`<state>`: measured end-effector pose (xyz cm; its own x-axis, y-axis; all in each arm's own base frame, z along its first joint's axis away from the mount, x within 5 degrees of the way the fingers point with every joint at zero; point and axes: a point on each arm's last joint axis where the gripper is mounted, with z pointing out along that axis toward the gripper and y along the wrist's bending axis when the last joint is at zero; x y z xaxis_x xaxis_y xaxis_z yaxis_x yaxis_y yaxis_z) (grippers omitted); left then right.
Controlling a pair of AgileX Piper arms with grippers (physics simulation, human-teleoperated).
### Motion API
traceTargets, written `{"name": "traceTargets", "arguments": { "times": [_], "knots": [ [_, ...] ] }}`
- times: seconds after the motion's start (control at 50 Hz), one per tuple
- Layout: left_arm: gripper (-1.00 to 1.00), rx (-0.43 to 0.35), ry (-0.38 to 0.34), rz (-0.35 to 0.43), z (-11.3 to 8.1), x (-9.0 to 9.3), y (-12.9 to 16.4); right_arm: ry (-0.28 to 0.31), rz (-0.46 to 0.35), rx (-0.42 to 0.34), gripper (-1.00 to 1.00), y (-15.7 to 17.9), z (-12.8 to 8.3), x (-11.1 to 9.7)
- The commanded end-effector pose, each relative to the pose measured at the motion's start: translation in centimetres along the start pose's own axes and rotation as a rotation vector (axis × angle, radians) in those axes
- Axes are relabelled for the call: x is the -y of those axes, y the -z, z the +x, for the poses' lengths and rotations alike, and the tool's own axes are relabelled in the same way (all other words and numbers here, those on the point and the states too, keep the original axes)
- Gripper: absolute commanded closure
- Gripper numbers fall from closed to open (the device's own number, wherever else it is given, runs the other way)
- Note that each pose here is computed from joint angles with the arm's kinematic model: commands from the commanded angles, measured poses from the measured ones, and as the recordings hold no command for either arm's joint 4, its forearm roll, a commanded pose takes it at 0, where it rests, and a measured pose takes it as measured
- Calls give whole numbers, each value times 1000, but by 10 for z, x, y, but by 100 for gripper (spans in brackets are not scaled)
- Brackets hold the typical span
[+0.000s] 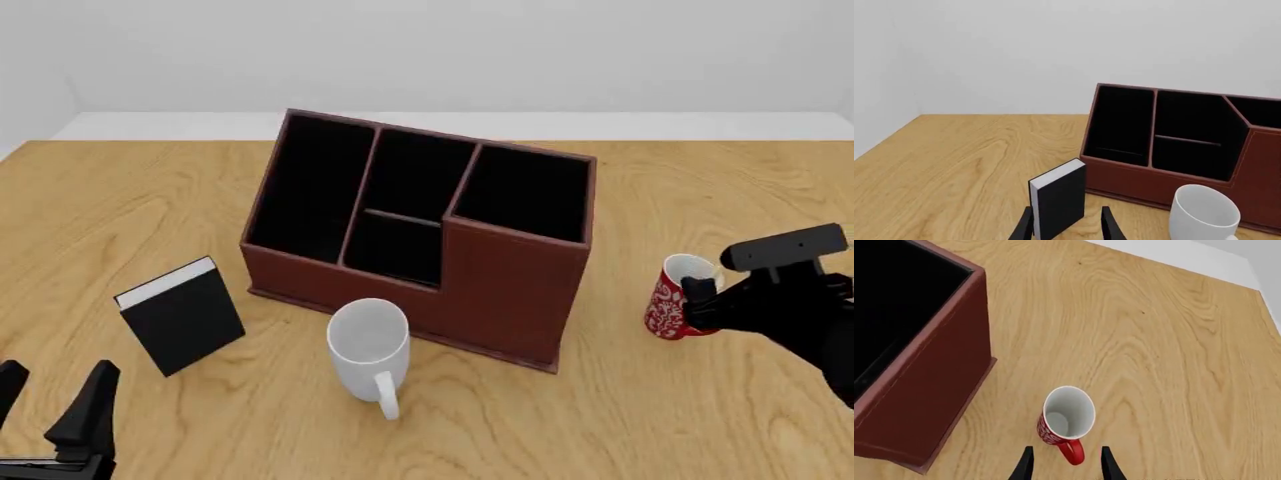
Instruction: Pick up the red mug and place it to the right of the caddy.
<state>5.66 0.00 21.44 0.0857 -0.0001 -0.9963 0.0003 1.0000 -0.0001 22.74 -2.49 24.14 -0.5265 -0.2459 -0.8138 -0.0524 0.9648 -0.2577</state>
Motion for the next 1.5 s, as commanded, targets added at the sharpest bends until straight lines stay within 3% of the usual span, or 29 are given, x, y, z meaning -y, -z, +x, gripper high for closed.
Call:
{"name": "traceTargets", "arguments": {
  "times": [0.02, 1.5],
  "knots": [
    [-100, 0, 0, 0, 0, 0, 0, 1, 0, -39, -100, -15, 13, -1],
    [-100, 0, 0, 0, 0, 0, 0, -2, 13, -129, -100, -57, 44, 4]
  ]
}}
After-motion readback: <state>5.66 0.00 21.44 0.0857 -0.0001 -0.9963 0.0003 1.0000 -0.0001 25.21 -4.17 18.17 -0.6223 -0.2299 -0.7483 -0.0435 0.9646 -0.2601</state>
